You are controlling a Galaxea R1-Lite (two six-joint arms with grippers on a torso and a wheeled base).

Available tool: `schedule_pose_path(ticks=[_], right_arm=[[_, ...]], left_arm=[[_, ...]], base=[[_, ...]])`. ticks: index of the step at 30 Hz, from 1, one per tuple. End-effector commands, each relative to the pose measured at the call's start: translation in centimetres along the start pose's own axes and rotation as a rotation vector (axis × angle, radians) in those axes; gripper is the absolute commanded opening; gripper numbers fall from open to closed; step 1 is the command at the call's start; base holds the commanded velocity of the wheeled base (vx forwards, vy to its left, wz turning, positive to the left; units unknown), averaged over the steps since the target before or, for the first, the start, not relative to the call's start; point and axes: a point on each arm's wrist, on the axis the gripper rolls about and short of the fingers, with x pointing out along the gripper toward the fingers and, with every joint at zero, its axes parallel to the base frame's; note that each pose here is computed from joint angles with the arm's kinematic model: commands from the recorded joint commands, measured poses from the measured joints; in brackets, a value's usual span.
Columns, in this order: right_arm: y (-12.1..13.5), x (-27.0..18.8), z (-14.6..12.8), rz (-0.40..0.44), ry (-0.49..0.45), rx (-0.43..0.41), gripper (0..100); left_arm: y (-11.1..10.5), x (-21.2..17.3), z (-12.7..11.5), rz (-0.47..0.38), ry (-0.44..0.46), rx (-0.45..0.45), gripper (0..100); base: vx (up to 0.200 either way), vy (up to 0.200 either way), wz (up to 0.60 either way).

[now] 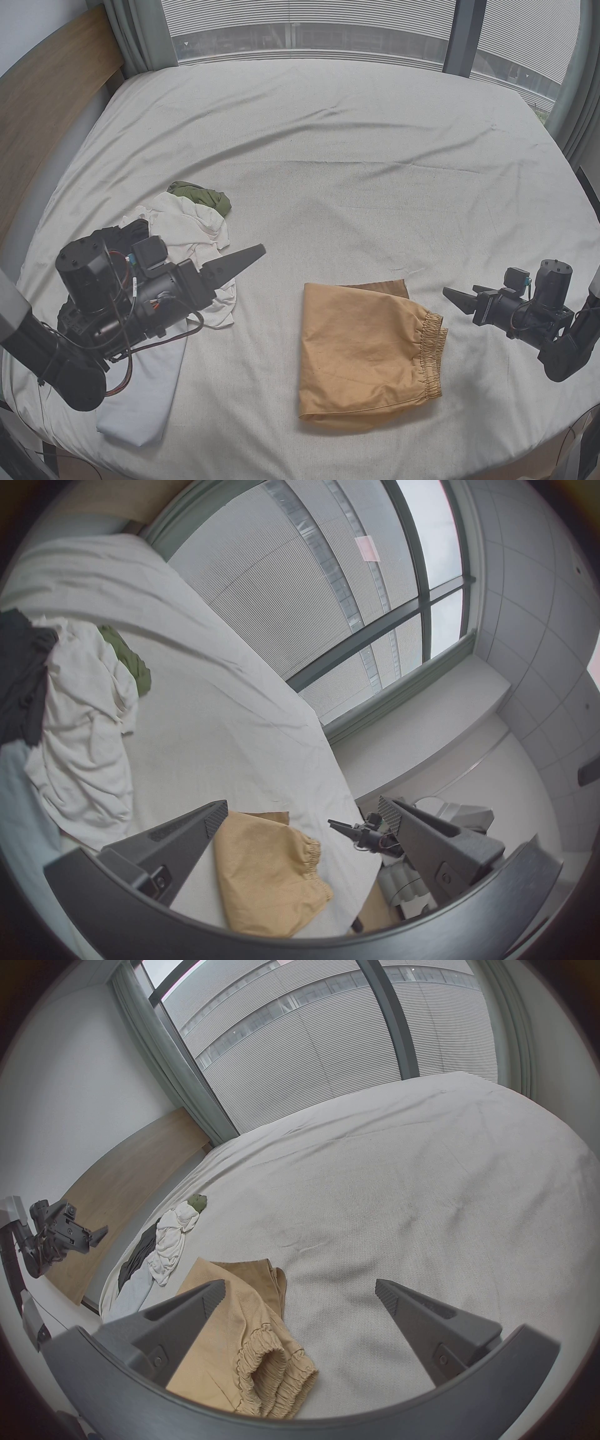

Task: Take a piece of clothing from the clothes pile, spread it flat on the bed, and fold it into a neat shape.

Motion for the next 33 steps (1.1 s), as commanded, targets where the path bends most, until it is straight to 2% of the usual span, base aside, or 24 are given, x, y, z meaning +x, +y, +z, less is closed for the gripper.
schedule_pose_path(ticks=[1,4,10,18,27,33], right_arm=[[0.1,-0.2,-0.4,-0.002,0.017,0.005,100],[0.1,-0.3,-0.7,0.0,0.031,0.009,100],[1.0,-1.2,-3.1,0.032,0.142,0.027,100],[1.4,-0.5,-6.4,0.048,0.281,0.052,100],[2.2,-0.5,-8.9,0.075,0.395,0.065,100],[2.4,-0.2,-9.9,0.087,0.418,0.062,100]], left_arm=[[0.8,-2.2,0.1,0.048,0.001,0.088,100],[1.3,-3.1,-0.6,0.075,0.024,0.15,100],[1.5,-4.0,-1.5,0.094,0.056,0.239,100],[1.4,-4.3,-1.7,0.09,0.049,0.251,100],[1.6,-4.3,-2.0,0.094,0.063,0.242,100],[1.6,-4.3,-1.9,0.095,0.058,0.245,100]], base=[[0.0,0.0,0.0],[0.0,0.0,0.0],[0.0,0.0,0.0],[0.0,0.0,0.0],[0.0,0.0,0.0],[0.0,0.0,0.0]])
